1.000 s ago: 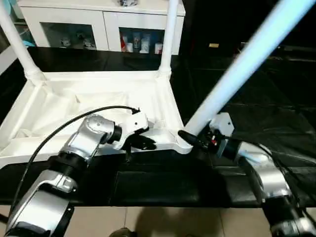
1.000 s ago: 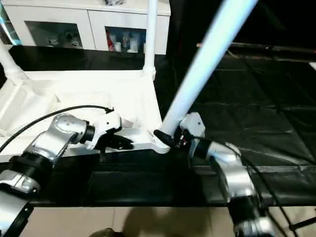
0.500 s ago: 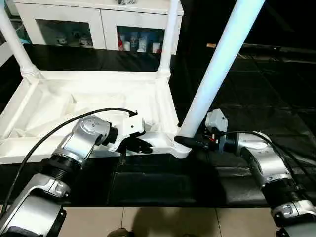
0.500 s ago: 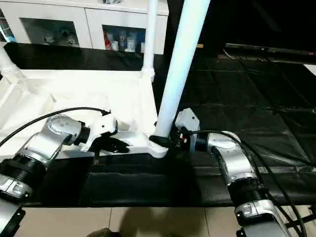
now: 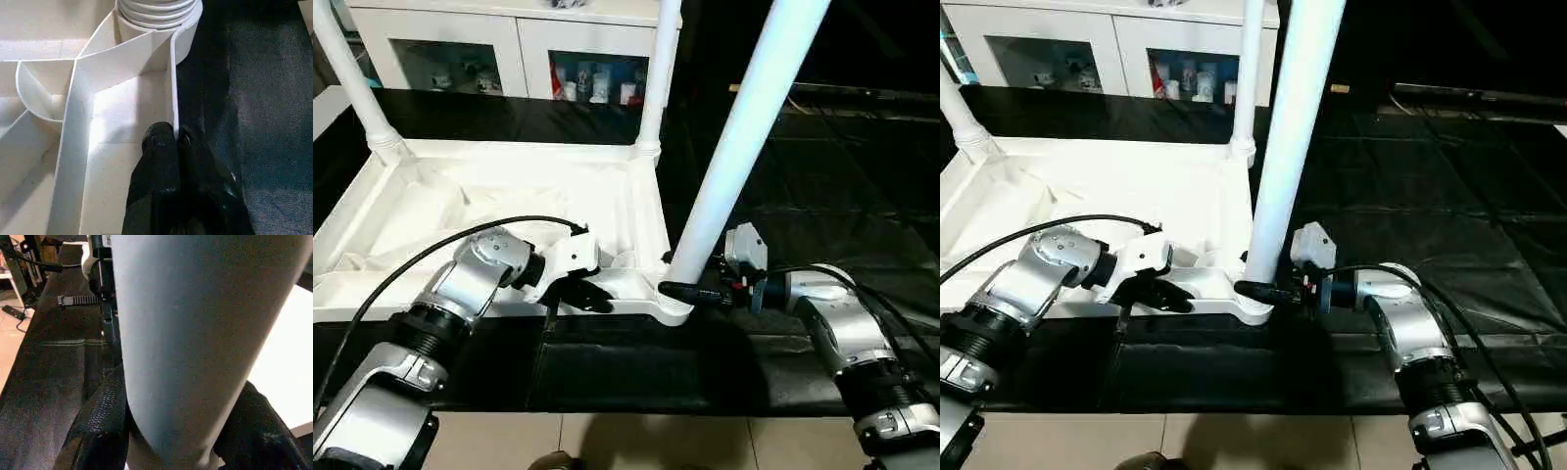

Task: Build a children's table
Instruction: Rotate leg to tighten

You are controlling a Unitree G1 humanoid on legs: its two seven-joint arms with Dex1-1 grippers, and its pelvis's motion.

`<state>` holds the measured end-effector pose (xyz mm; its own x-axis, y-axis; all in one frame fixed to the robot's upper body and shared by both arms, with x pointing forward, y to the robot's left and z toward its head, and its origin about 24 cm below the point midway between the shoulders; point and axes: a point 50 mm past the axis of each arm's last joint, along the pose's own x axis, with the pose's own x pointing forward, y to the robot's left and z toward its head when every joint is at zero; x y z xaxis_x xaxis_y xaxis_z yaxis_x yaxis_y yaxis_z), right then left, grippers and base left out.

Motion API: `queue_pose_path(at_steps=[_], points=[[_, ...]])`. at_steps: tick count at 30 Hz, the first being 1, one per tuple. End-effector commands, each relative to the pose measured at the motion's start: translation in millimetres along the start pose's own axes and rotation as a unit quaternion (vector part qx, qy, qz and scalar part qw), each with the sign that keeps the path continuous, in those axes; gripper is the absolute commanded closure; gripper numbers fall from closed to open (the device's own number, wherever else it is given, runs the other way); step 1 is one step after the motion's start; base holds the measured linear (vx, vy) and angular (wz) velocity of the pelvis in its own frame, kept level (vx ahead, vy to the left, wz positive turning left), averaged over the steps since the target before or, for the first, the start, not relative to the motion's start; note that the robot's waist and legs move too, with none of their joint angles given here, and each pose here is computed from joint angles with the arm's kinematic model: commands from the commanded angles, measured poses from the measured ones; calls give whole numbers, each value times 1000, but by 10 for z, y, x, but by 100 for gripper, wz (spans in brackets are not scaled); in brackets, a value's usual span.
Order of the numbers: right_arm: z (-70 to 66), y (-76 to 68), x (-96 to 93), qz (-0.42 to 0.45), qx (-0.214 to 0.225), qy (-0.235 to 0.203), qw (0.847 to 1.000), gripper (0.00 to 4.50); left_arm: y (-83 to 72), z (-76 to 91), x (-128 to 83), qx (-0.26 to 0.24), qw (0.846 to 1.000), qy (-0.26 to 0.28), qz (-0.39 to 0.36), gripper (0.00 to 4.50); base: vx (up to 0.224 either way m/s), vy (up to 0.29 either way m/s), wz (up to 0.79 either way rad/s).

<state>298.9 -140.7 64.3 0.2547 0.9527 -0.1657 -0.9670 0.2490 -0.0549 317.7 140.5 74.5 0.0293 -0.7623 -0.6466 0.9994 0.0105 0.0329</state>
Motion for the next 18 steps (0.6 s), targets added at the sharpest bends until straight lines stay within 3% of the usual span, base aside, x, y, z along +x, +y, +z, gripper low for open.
queue_pose_path(at_steps=[1, 5, 10, 12, 14, 18], points=[[-294, 189, 103, 41, 53, 52, 996, 257, -22, 117, 93, 34, 999, 6, -33, 450, 0, 0, 0], [-296, 170, 119, 24, 59, 48, 997, 257, 20, 110, 82, 17, 1000, -1, -10, 450, 0, 0, 0], [-345, 57, 147, -76, 75, 51, 993, 257, 166, 122, 25, -46, 995, -32, 78, 450, 0, 0, 0], [-381, -68, 170, -164, 75, 61, 982, 257, 219, 133, 2, -72, 989, -35, 127, 450, 0, 0, 0], [-383, -204, 234, -254, 92, 61, 961, 257, 284, 188, 9, -105, 977, -44, 181, 450, 0, 0, 0], [-374, -339, 425, -352, 133, 70, 924, 257, 362, 418, 93, -158, 952, -90, 247, 450, -5, 6, -5]])
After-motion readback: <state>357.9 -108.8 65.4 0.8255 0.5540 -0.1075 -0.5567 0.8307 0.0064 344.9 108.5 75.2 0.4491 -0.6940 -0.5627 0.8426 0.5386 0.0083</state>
